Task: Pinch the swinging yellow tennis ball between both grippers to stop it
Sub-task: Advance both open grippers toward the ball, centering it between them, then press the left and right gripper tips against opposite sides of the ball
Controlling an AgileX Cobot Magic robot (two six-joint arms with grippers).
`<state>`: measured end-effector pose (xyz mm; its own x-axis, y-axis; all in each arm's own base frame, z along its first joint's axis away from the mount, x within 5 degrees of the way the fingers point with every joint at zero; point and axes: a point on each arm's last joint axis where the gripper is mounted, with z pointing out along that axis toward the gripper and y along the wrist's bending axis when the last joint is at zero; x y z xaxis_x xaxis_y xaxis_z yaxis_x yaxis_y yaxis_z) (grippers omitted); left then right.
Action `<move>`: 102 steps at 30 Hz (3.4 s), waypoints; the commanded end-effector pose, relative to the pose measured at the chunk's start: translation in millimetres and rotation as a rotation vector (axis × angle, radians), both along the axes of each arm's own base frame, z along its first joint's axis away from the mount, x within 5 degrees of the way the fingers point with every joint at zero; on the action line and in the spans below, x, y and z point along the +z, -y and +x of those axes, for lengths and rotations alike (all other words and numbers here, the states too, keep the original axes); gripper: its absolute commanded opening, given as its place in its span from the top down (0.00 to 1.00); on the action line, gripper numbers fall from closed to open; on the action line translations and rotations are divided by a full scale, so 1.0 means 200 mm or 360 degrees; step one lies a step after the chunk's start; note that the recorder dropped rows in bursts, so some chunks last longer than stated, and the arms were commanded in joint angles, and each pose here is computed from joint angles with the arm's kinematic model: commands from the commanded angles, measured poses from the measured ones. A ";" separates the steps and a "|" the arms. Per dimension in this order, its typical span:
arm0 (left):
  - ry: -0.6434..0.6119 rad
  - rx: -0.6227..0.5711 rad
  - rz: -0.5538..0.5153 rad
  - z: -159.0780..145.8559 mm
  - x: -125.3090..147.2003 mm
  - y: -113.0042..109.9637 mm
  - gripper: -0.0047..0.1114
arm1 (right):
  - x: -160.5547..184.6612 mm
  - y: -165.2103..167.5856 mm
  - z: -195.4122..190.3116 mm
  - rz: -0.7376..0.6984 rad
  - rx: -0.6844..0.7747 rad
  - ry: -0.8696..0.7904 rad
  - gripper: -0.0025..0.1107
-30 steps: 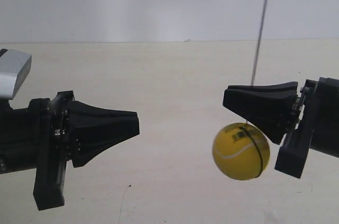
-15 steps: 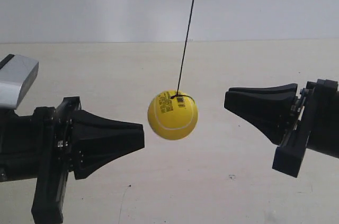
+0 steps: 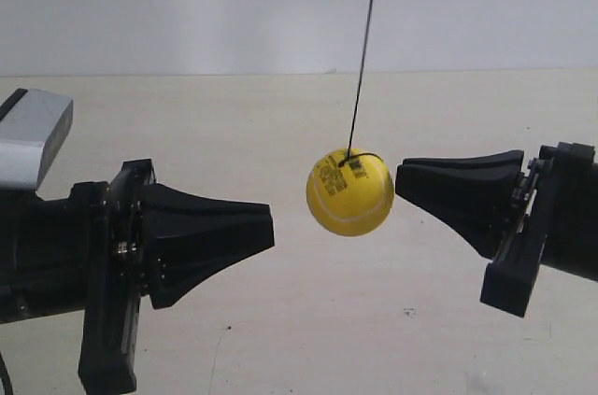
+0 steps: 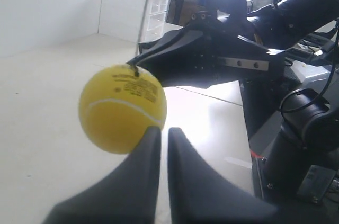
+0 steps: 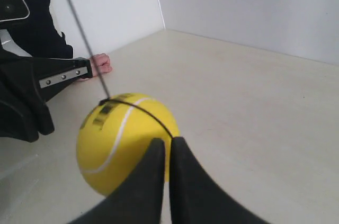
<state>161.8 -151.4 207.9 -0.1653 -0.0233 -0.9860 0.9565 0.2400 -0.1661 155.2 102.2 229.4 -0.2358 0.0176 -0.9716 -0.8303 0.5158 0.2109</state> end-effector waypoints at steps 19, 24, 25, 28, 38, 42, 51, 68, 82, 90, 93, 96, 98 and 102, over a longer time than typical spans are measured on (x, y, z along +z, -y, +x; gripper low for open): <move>-0.0033 -0.0249 0.0002 0.00 -0.04 0.21 0.92 | -0.02 -0.01 -0.01 -0.0084 0.0072 -0.0016 0.98; -0.0035 -0.0242 -0.0009 0.03 -0.04 0.23 0.92 | -0.02 -0.01 -0.02 -0.0088 0.0081 -0.0031 0.98; -0.0062 -0.0229 -0.0002 0.04 -0.06 0.24 0.92 | -0.02 -0.01 -0.02 -0.0088 0.0083 -0.0033 0.98; -0.0108 -0.0188 -0.0003 0.06 -0.08 0.24 0.92 | -0.02 -0.01 -0.02 -0.0091 0.0085 -0.0032 0.98; -0.0106 0.0039 -0.0088 0.13 -0.07 0.23 0.92 | -0.03 -0.01 -0.02 -0.0111 0.0104 -0.0028 0.98; -0.0107 0.0070 -0.0003 0.13 -0.10 0.23 0.92 | -0.03 -0.01 -0.02 -0.0115 0.0105 -0.0022 0.98; -0.0086 0.0077 0.0023 0.14 -0.10 0.23 0.92 | 0.00 -0.02 -0.04 -0.0037 0.0181 0.0008 0.98; -0.0097 0.0112 0.0011 0.15 -0.10 0.22 0.92 | -0.01 -0.02 -0.04 -0.0050 0.0171 0.0007 0.98; -0.0057 -0.0034 0.0093 0.11 -0.12 0.23 0.92 | -0.05 0.00 -0.02 -0.0211 0.0070 -0.0033 0.98; -0.0079 0.0004 0.0187 0.12 -0.15 0.23 0.92 | -0.08 0.02 0.01 -0.0311 -0.0054 -0.0055 0.98; -0.0086 0.0026 0.0237 0.12 -0.16 0.22 0.92 | -0.08 0.02 0.01 -0.0309 -0.0052 -0.0054 0.98; -0.0083 0.0038 0.0269 0.12 -0.16 0.22 0.92 | -0.08 0.02 0.01 -0.0301 -0.0032 -0.0067 0.98; -0.0083 0.0042 0.0270 0.12 -0.16 0.22 0.92 | -0.07 0.01 0.00 -0.0278 0.0000 -0.0061 0.98; -0.0074 0.0066 0.0257 0.13 -0.15 0.22 0.92 | -0.07 0.01 -0.01 -0.0258 0.0054 -0.0047 0.98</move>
